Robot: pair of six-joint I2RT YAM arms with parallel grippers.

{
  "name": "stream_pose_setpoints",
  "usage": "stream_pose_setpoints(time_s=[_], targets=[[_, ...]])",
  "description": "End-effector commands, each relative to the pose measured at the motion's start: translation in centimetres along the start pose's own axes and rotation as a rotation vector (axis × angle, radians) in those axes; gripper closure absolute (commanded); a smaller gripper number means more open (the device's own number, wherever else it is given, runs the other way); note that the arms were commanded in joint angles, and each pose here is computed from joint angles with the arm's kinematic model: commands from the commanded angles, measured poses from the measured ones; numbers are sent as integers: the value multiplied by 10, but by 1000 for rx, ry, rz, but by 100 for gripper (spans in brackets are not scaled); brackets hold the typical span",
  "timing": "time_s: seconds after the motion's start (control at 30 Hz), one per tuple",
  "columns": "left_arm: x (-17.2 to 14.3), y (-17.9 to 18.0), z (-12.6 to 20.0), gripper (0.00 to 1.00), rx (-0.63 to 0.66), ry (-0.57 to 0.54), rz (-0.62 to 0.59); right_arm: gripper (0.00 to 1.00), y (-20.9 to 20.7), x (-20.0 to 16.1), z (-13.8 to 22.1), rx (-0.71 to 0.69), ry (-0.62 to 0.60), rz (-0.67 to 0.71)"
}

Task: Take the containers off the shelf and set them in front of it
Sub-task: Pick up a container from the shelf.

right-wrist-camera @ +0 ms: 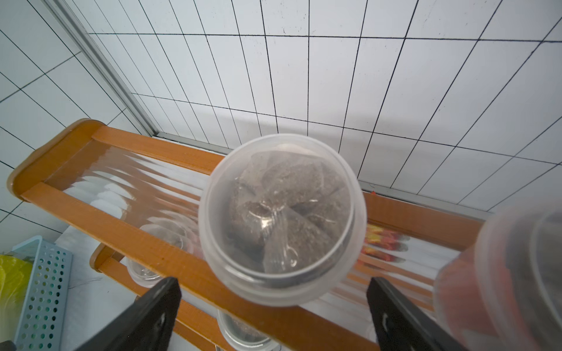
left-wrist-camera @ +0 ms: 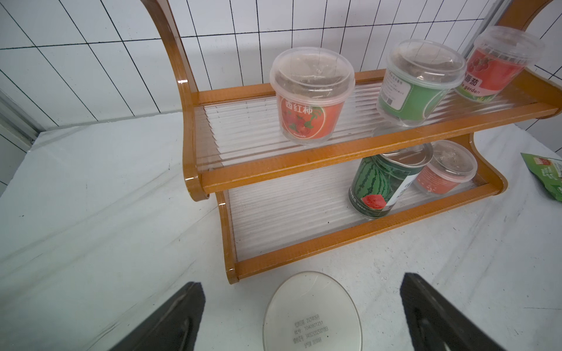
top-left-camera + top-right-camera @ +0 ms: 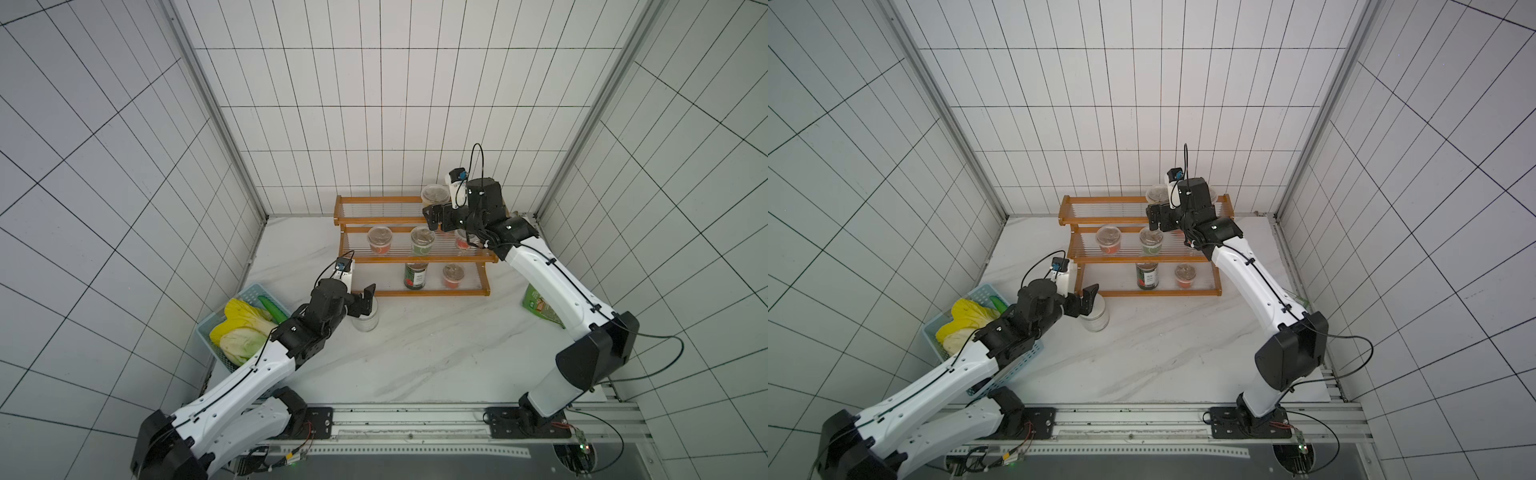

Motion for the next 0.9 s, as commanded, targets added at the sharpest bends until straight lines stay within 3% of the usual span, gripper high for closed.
stream_pose_setpoints(time_s=[0.0,0.6,0.87], targets=[[10,-4,2,2,-24,-27,-6,1,-5,22,2,-64,-60,37],[6,2,3,2,-10,-24,-16,0,-10,34,-24,-96,-77,98],[7,3,3,2,-11,-24,-15,6,-10,36,-24,-97,-94,116]])
Point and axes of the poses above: each gripper's point midway between its finger pads, its own z axis back along the fingers, its own y axis along the line the jaws close on, x = y × z, the point moved 7 cm from there along z, back along the fingers, and after that the axes turned 11 degrees about z, right-handed, at the moved point
